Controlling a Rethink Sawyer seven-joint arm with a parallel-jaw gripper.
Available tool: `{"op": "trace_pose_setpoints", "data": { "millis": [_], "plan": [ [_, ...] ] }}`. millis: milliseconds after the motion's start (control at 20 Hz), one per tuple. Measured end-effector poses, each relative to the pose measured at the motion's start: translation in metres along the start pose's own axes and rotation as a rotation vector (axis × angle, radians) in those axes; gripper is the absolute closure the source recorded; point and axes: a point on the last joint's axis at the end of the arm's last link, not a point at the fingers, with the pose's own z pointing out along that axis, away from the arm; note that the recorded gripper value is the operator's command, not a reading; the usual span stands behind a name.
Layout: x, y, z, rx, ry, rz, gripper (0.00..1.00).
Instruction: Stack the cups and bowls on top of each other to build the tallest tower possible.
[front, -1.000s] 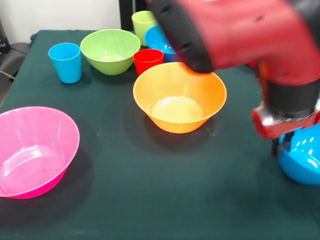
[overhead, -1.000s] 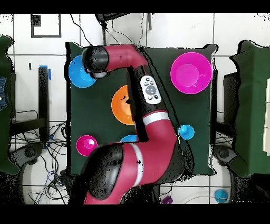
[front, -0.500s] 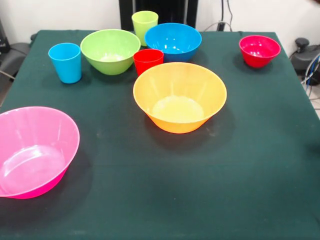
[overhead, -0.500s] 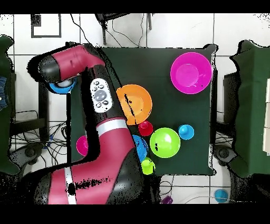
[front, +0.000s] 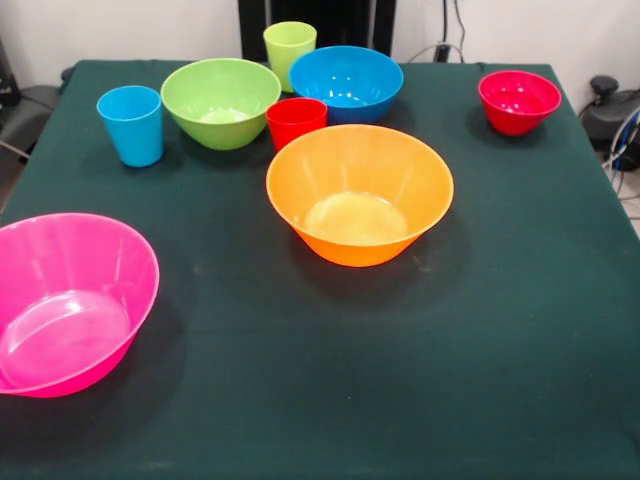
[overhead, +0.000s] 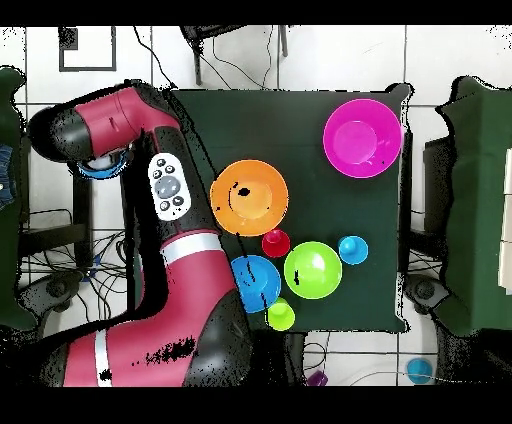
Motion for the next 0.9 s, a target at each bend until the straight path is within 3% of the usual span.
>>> {"op": "trace_pose_setpoints", "data": {
  "millis": [350, 900],
  "plan": [
    [-0.003, -0.033, -0.013, -0.033, 0.035, 0.078, 1.0],
    [-0.004, -0.108, -0.04, -0.015, 0.048, 0.164, 1.0]
  ]
}}
